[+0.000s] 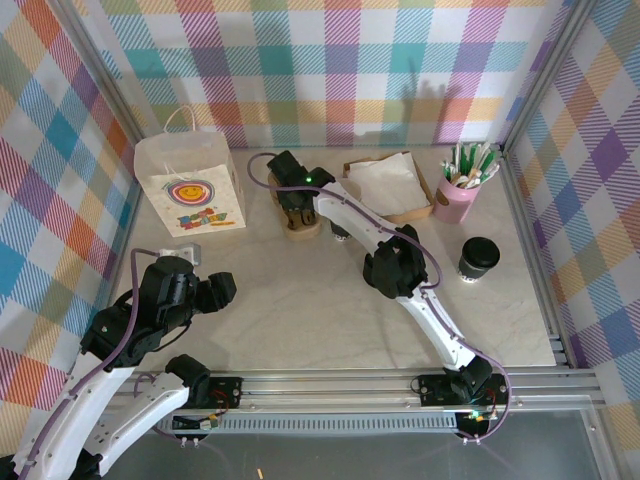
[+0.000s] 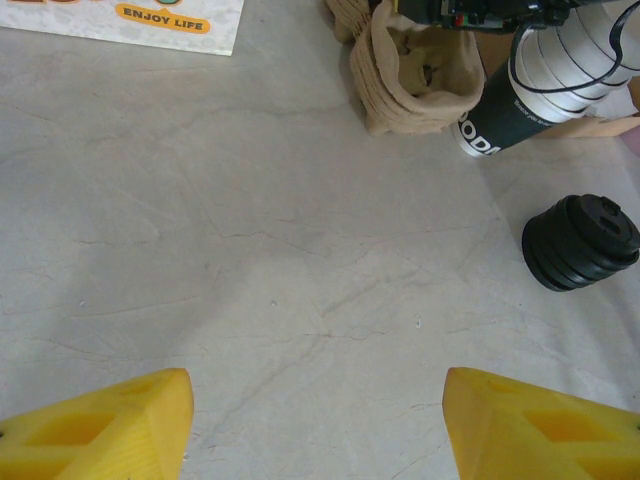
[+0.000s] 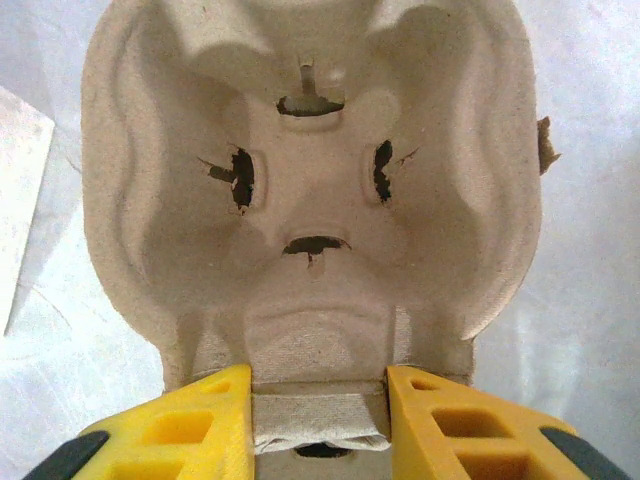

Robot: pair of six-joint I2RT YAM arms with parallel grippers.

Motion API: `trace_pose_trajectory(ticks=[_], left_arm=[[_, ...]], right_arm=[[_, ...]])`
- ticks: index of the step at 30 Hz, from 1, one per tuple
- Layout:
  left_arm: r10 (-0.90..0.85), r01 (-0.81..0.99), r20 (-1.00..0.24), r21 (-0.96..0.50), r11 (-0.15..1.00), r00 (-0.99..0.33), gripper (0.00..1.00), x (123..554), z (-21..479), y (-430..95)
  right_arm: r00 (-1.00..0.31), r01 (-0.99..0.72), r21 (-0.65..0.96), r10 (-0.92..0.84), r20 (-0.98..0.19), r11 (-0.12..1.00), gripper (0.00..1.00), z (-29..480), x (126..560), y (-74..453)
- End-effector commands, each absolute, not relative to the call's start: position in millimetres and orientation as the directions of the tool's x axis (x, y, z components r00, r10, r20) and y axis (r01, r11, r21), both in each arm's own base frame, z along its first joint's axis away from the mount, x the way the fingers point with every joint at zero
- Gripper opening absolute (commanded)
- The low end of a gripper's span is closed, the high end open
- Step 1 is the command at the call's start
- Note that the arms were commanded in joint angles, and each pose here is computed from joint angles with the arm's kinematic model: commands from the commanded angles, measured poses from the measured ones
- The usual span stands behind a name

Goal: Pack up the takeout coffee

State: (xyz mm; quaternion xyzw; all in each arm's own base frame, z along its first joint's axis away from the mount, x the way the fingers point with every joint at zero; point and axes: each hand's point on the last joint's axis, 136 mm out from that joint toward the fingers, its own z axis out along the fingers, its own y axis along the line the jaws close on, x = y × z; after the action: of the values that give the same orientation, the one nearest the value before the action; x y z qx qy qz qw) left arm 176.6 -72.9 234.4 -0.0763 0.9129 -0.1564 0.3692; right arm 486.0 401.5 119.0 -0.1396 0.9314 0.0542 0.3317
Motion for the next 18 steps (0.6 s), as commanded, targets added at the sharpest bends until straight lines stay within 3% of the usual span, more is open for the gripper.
trace_pose_trajectory(ticks=[1, 18], left_arm=[[-0.264, -0.042, -0.655, -0.334, 0.941, -0.708, 0.67, 176.6, 233.8, -68.1], [-0.231, -0.035, -0.718, -0.278, 0.96, -0.656, 0.67, 181.4, 255.1, -57.1]], right_arm=[[-0.675, -0.299, 0.028, -0.191, -0.712, 0.954, 0.34, 151.4, 501.3, 408.0], [-0.59, -0.37, 0.055, -0.189, -0.785, 0.927, 0.35, 214.6, 492.2, 418.9]])
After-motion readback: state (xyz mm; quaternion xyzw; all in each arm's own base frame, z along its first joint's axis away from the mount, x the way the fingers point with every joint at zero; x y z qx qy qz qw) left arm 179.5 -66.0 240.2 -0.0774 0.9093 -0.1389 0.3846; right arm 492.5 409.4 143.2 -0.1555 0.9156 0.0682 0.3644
